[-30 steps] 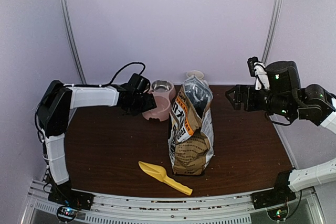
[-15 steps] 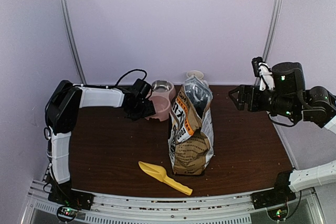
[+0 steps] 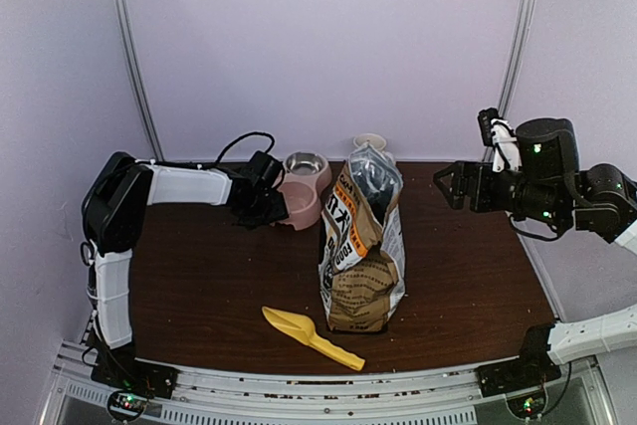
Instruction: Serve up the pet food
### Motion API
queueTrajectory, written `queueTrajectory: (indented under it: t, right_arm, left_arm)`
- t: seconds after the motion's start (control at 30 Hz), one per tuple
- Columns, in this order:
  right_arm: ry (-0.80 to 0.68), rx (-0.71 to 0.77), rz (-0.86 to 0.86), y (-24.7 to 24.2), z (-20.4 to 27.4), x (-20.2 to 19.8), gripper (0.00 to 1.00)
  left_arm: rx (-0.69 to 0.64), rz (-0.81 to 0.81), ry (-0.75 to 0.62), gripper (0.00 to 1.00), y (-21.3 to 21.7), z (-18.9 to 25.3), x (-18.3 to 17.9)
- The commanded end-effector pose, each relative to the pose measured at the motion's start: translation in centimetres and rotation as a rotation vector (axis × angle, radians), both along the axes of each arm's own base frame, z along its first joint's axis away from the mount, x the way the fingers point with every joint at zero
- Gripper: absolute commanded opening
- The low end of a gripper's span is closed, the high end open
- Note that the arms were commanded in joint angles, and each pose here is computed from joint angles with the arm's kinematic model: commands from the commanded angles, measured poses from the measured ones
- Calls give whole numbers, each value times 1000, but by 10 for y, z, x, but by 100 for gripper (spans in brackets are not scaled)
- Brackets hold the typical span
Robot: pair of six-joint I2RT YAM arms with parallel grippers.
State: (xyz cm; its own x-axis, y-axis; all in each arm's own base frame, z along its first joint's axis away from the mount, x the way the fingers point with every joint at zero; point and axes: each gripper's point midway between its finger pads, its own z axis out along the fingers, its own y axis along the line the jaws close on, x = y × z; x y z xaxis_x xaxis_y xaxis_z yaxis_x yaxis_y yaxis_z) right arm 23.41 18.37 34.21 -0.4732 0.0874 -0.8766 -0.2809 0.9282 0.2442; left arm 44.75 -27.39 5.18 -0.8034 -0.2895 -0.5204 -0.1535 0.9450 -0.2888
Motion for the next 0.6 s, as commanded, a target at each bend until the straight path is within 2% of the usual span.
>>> queueTrajectory:
  t: [0.0,0.17,0.3,0.4,0.57]
  right_arm:
    - [-1,17,-21,-6,-1,-1,91]
    - [1,13,-19,-4,-1,0,91]
    - [3,14,-16,-2,1,1,91]
    - [5,8,-16,-1,-1,2,92]
    - [10,0,-18,-2,0,1,92]
  left_arm:
    - [33,46,-58,65,20,18,1]
    - [4,4,-89,67,6,29,11]
    - [8,-10,-102,73,1,32,19]
    - [22,-25,-82,78,-3,25,22]
    - [31,-14,-30,78,0,6,21]
